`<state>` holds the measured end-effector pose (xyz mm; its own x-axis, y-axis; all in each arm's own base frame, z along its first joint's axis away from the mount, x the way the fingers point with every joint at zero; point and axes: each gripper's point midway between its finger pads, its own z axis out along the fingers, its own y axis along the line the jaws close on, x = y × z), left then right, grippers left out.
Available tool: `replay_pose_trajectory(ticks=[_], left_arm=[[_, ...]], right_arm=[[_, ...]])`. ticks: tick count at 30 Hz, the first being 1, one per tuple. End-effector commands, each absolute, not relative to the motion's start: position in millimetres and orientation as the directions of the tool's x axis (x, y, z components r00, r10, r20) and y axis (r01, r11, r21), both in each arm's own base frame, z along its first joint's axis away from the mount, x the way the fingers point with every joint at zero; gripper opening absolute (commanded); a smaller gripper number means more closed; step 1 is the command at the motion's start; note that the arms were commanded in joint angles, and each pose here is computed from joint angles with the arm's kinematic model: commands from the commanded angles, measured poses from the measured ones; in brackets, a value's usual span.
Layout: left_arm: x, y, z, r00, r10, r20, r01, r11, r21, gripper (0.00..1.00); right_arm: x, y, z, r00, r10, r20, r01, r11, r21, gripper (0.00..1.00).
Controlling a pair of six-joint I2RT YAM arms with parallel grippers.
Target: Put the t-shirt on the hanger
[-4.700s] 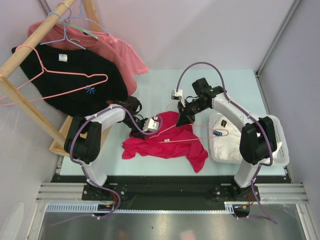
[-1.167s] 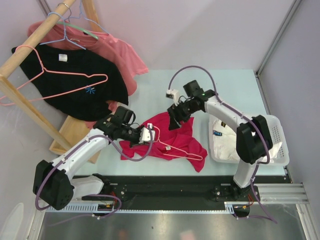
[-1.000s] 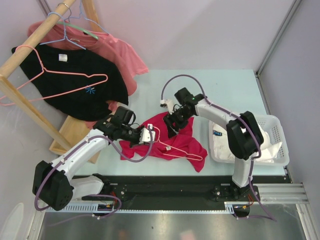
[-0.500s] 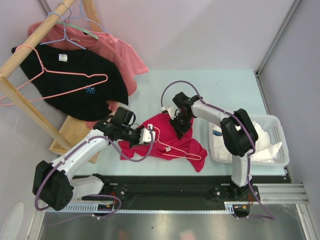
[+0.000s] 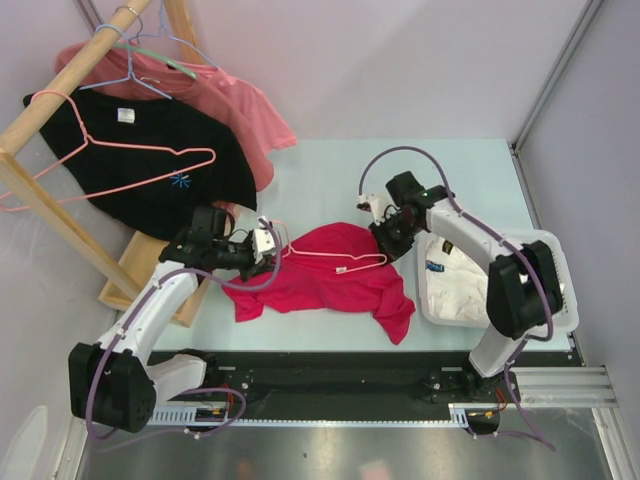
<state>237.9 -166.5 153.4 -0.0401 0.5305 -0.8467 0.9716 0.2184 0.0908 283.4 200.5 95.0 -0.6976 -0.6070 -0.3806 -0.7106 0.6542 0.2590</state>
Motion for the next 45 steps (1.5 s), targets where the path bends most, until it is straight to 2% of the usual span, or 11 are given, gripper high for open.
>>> replay_pose_trajectory(ticks=[1, 8, 13, 21, 24, 25, 28, 29, 37, 42, 45], left_arm=[[247, -162, 152, -0.028, 0.536, -0.844, 0.959, 0.252, 0.129, 0.0], [262, -151, 133, -0.069, 0.605, -0.794, 0.948, 0.288, 0.137, 0.0], [254, -159, 128, -0.049, 0.635, -0.771, 0.967, 0.223, 0.122, 0.0], [260, -234, 164, 0.051, 0.582, -0.811, 0.969, 0.167, 0.18, 0.0], [266, -247, 170, 0.047, 0.564, -0.825, 0.971, 0.168, 0.17, 0.0], [265, -248, 170, 0.047, 0.564, -0.824, 0.973, 0.16, 0.165, 0.0], [261, -248, 170, 0.077, 0.563, -0.823, 0.976, 0.124, 0.177, 0.0], [257, -249, 172, 0.09, 0.551, -0.83, 0.978, 0.107, 0.177, 0.0], [243, -252, 181, 0.108, 0.514, -0.851, 0.984, 0.068, 0.166, 0.0], [240, -250, 184, 0.109, 0.511, -0.853, 0.984, 0.067, 0.165, 0.0], [235, -247, 183, 0.111, 0.515, -0.85, 0.984, 0.06, 0.165, 0.01]], right_arm=[[285, 184, 122, -0.697, -0.554, -0.456, -0.692, 0.687, 0.222, 0.0], [281, 183, 149, -0.637, -0.549, -0.54, -0.727, 0.661, 0.185, 0.0], [278, 196, 163, -0.576, -0.573, -0.583, -0.776, 0.608, 0.169, 0.0], [260, 234, 186, -0.462, -0.616, -0.638, -0.868, 0.461, 0.184, 0.0], [255, 233, 196, -0.438, -0.619, -0.652, -0.887, 0.415, 0.202, 0.2], [253, 232, 198, -0.431, -0.621, -0.655, -0.892, 0.401, 0.207, 0.33], [252, 233, 212, -0.367, -0.608, -0.704, -0.922, 0.341, 0.185, 0.49], [252, 235, 214, -0.342, -0.609, -0.716, -0.931, 0.321, 0.172, 0.51], [256, 281, 233, -0.09, -0.599, -0.795, -0.989, 0.148, 0.001, 0.52], [255, 308, 223, -0.051, -0.598, -0.8, -0.997, 0.082, 0.002, 0.5], [252, 317, 214, -0.05, -0.604, -0.796, -0.998, 0.054, 0.021, 0.43]])
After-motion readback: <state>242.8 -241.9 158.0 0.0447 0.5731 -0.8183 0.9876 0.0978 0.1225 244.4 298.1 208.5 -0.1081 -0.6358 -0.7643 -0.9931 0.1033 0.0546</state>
